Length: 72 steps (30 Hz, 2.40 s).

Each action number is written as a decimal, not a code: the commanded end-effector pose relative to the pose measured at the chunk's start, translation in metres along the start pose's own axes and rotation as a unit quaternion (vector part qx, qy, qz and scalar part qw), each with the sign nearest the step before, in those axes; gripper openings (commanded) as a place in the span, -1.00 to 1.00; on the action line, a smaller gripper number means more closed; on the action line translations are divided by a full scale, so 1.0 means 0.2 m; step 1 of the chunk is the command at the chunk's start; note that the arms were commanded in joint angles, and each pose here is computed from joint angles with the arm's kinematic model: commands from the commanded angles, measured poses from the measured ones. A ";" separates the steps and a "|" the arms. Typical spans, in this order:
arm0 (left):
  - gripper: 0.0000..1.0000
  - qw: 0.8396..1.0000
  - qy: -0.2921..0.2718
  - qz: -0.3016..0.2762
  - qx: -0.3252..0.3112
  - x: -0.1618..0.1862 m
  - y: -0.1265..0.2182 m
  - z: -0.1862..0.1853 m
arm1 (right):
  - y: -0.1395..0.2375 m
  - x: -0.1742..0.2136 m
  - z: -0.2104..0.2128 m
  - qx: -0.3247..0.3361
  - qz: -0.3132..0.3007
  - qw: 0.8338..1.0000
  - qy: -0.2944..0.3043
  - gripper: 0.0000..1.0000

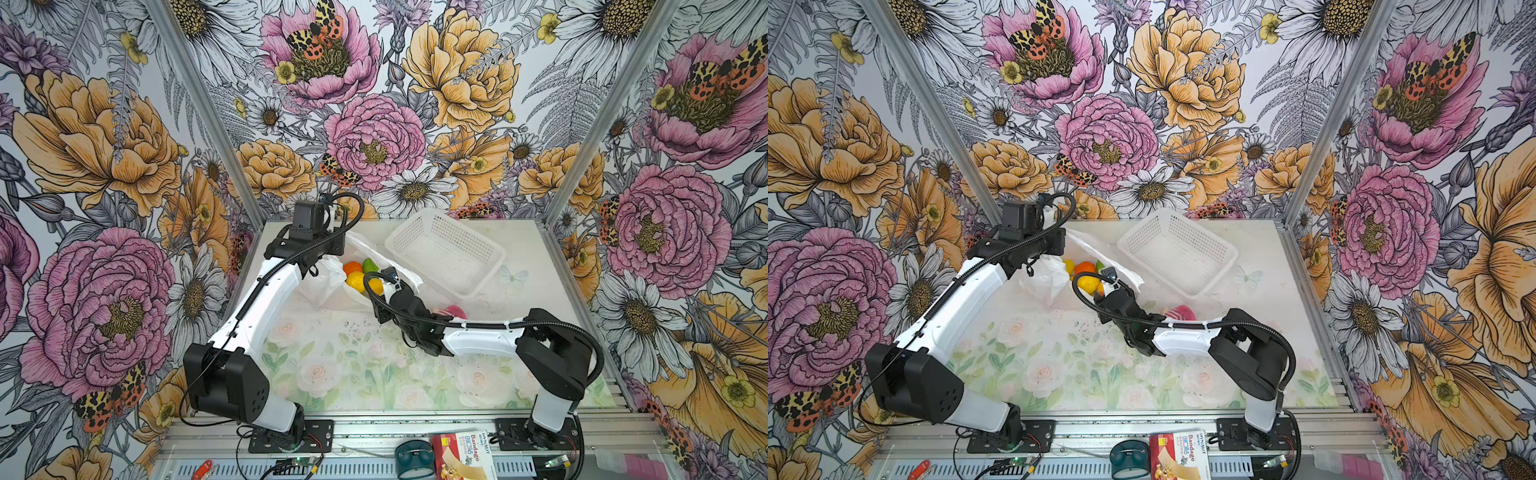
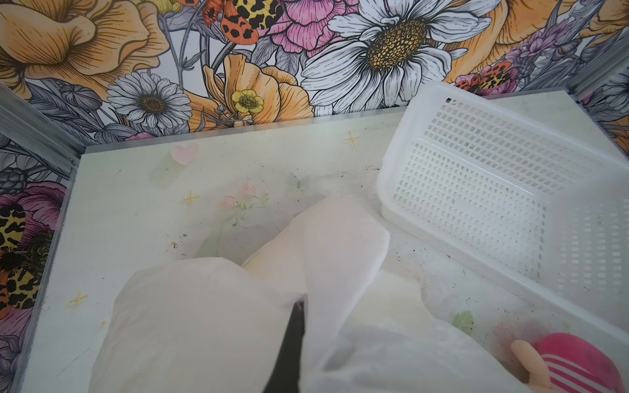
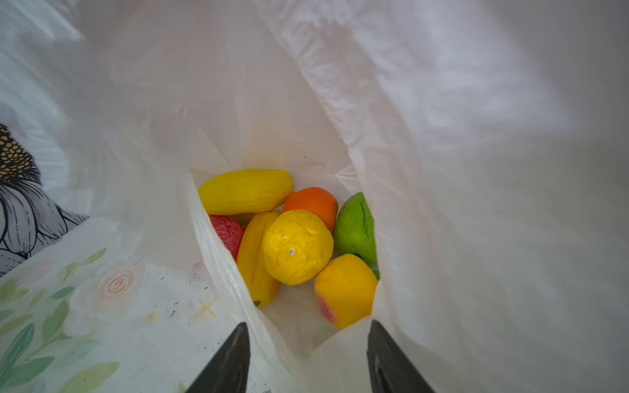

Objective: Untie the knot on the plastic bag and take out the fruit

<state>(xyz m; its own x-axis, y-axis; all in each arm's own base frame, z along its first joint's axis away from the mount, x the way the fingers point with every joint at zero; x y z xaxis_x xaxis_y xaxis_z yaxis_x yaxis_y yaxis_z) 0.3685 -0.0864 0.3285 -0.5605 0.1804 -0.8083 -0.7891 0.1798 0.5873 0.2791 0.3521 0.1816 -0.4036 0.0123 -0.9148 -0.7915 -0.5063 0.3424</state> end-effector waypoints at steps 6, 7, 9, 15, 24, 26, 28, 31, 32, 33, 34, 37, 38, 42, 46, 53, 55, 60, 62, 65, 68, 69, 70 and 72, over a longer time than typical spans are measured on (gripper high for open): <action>-1.00 0.999 -0.004 -0.032 0.002 -0.08 0.10 0.00 | -0.13 0.06 0.00 0.010 0.033 0.999 -0.023 0.08; -1.00 0.999 -0.004 -0.033 0.001 -0.08 0.11 0.00 | -0.14 0.07 0.01 0.009 0.037 0.999 -0.023 0.07; -1.00 0.999 -0.002 -0.034 0.000 -0.08 0.11 0.00 | -0.15 0.10 0.01 0.006 0.045 0.999 -0.026 0.05; -1.00 0.999 -0.001 -0.041 0.000 -0.09 0.14 0.01 | -0.15 0.20 0.02 0.008 0.059 0.998 -0.025 0.02; -1.00 0.999 -0.001 -0.046 -0.003 -0.10 0.15 0.01 | -0.09 0.37 0.03 0.002 0.069 0.997 -0.020 -0.02; -1.00 0.999 -0.001 -0.045 -0.004 -0.10 0.15 0.01 | -0.07 0.38 0.03 0.000 0.067 0.998 -0.018 -0.01; -1.00 0.999 -0.001 -0.045 -0.005 -0.10 0.15 0.02 | -0.06 0.40 0.04 0.004 0.069 0.998 -0.013 -0.01; -1.00 0.999 -0.001 -0.048 -0.009 -0.10 0.17 0.02 | -0.04 0.45 0.03 0.010 0.074 0.997 -0.008 -0.01; -1.00 0.999 -0.001 -0.048 -0.009 -0.10 0.17 0.02 | -0.04 0.47 0.03 0.010 0.074 0.997 -0.009 -0.01; -1.00 0.999 -0.001 -0.050 -0.009 -0.10 0.17 0.02 | -0.03 0.48 0.03 0.009 0.074 0.997 -0.010 -0.01; -1.00 0.999 -0.001 -0.050 -0.009 -0.10 0.17 0.02 | -0.02 0.49 0.03 0.008 0.073 0.997 -0.012 -0.01; -1.00 0.999 0.000 -0.050 -0.009 -0.10 0.17 0.02 | 0.01 0.52 0.04 0.012 0.070 0.997 -0.006 -0.01; -1.00 0.999 0.000 -0.050 -0.008 -0.10 0.17 0.02 | 0.02 0.53 0.05 0.014 0.069 0.998 -0.001 -0.01; -1.00 0.999 0.001 -0.051 -0.008 -0.10 0.18 0.03 | 0.08 0.57 0.09 0.015 0.061 0.998 0.013 0.00; -1.00 0.999 0.001 -0.051 -0.008 -0.10 0.18 0.03 | 0.11 0.63 0.13 0.006 0.065 0.998 0.019 0.01; -1.00 0.998 0.003 -0.054 -0.008 -0.11 0.19 0.03 | 0.15 0.70 0.23 -0.007 0.061 0.998 0.031 0.01; -1.00 0.999 0.002 -0.054 -0.007 -0.11 0.19 0.03 | 0.17 0.69 0.24 -0.012 0.055 0.998 0.029 0.03; -1.00 0.998 0.003 -0.056 -0.006 -0.11 0.20 0.03 | 0.24 0.54 0.25 -0.017 0.033 0.999 0.027 0.06; -1.00 0.998 0.004 -0.058 -0.005 -0.12 0.20 0.03 | 0.29 0.46 0.26 -0.025 0.018 0.999 0.029 0.01; -1.00 0.998 0.004 -0.058 -0.003 -0.11 0.20 0.03 | 0.31 0.32 0.27 -0.016 -0.008 0.999 0.033 -0.21; -1.00 0.998 0.004 -0.059 0.000 -0.12 0.20 0.02 | 0.27 0.19 0.27 -0.014 -0.024 0.999 0.022 -0.22; -1.00 0.998 0.004 -0.059 0.001 -0.12 0.21 0.02 | 0.25 0.16 0.26 -0.015 -0.025 0.999 0.016 -0.22; -1.00 0.998 0.004 -0.059 0.001 -0.12 0.21 0.02 | 0.22 0.14 0.26 -0.018 -0.024 1.000 0.010 -0.23; -1.00 0.998 0.004 -0.061 0.003 -0.12 0.21 0.02 | 0.15 0.10 0.27 -0.025 -0.023 0.999 -0.004 -0.24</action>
<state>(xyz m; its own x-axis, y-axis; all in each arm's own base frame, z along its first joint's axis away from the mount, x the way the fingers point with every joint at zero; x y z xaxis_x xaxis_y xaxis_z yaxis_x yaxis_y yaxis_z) 0.3567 -0.0812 0.3435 -0.5362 0.1705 -0.8267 -0.8080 0.1795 0.5611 0.2075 0.3761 0.1794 -0.3610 0.0380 -0.9318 -0.7917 -0.5406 0.2847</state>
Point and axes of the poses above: each gripper's point midway between its finger pads, its own y axis back along the fingers, its own z axis along the line the jaws close on, x = y × z, the point moved 8 cm from there along y, back along the fingers, and after that the axes turned 6 degrees about -y, right-handed, at the moved point
